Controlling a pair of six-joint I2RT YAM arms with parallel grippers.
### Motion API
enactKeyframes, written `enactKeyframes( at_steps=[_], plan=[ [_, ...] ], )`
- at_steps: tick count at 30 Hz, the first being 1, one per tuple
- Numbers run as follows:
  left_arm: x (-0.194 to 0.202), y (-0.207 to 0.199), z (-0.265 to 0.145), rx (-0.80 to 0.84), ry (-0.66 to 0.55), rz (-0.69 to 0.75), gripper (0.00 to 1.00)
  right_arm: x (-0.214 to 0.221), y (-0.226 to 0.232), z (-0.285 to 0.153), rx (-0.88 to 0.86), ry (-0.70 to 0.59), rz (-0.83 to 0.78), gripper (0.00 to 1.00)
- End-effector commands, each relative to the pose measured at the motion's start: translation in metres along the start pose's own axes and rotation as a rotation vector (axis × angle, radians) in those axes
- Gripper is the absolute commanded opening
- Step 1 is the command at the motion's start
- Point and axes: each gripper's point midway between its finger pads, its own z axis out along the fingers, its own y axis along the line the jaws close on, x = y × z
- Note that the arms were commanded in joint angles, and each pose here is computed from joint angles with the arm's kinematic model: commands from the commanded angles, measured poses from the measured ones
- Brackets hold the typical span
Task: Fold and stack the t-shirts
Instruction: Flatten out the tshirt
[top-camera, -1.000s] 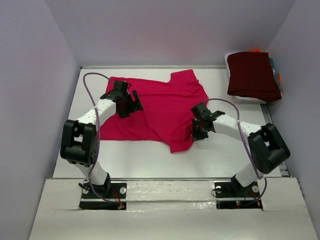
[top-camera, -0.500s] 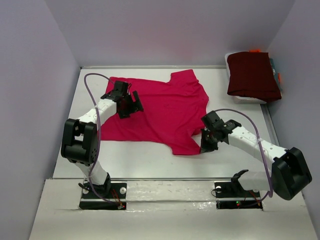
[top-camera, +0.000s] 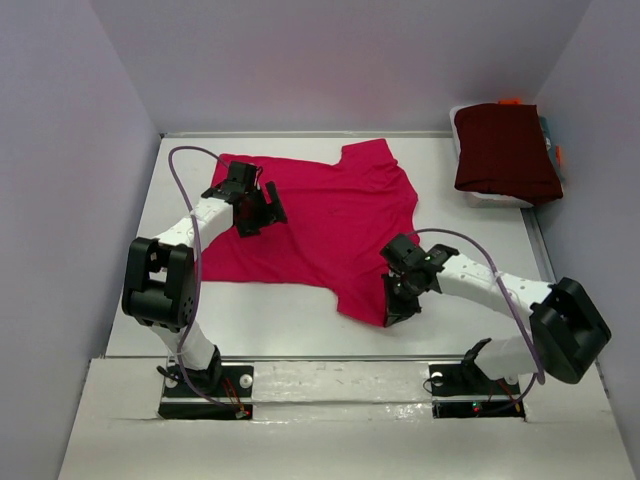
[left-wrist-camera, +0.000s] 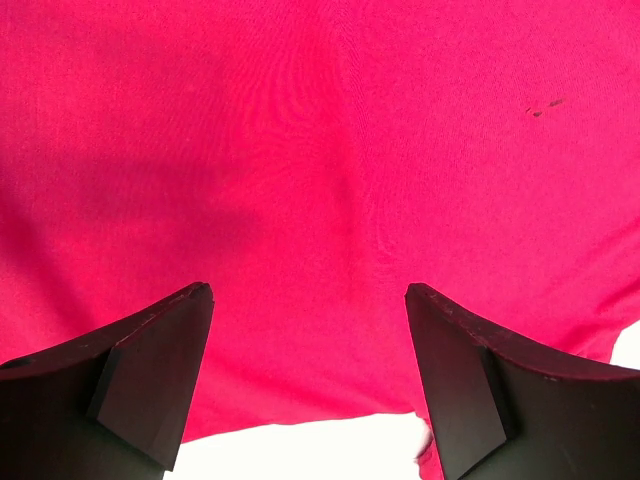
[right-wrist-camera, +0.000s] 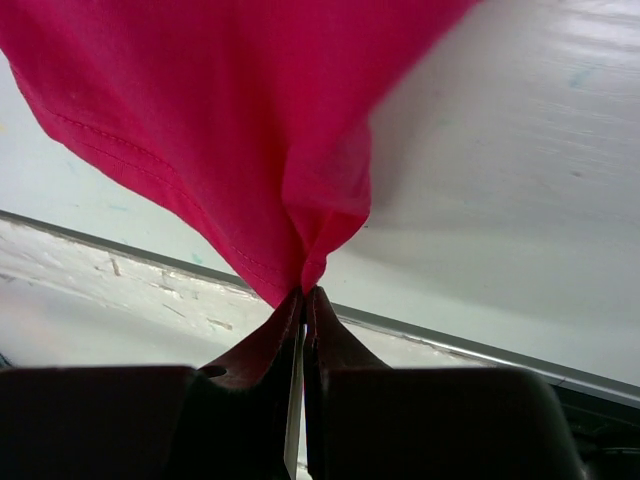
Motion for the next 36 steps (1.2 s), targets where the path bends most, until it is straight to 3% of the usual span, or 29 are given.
enactKeyframes(
  at_steps=[1, 15, 21, 23, 27, 30, 36],
  plan=[
    [0.000, -0.004, -0.004, 0.018, -0.003, 0.021, 0.90, 0.000, 0.026, 0.001, -0.041, 0.021, -0.047, 0.07],
    [0.001, -0.004, -0.005, 0.020, -0.004, 0.019, 0.90, -0.028, 0.073, 0.016, -0.059, 0.005, -0.137, 0.07],
    [0.000, -0.004, -0.007, 0.019, -0.008, 0.024, 0.90, -0.029, 0.068, 0.017, -0.012, 0.000, -0.138, 0.07],
    [0.001, -0.004, -0.006, 0.017, -0.004, 0.022, 0.90, -0.027, 0.058, 0.015, 0.023, -0.010, -0.132, 0.13],
    [0.001, -0.004, -0.007, 0.020, -0.002, 0.022, 0.90, -0.028, 0.055, -0.001, 0.014, -0.073, -0.115, 0.48],
    [0.002, -0.003, -0.009, 0.013, -0.004, 0.017, 0.90, -0.030, 0.057, -0.013, 0.001, -0.107, -0.108, 0.59],
    [0.007, 0.003, -0.012, -0.002, -0.006, 0.005, 0.90, -0.047, 0.056, -0.023, 0.038, -0.202, -0.094, 0.60]
  ],
)
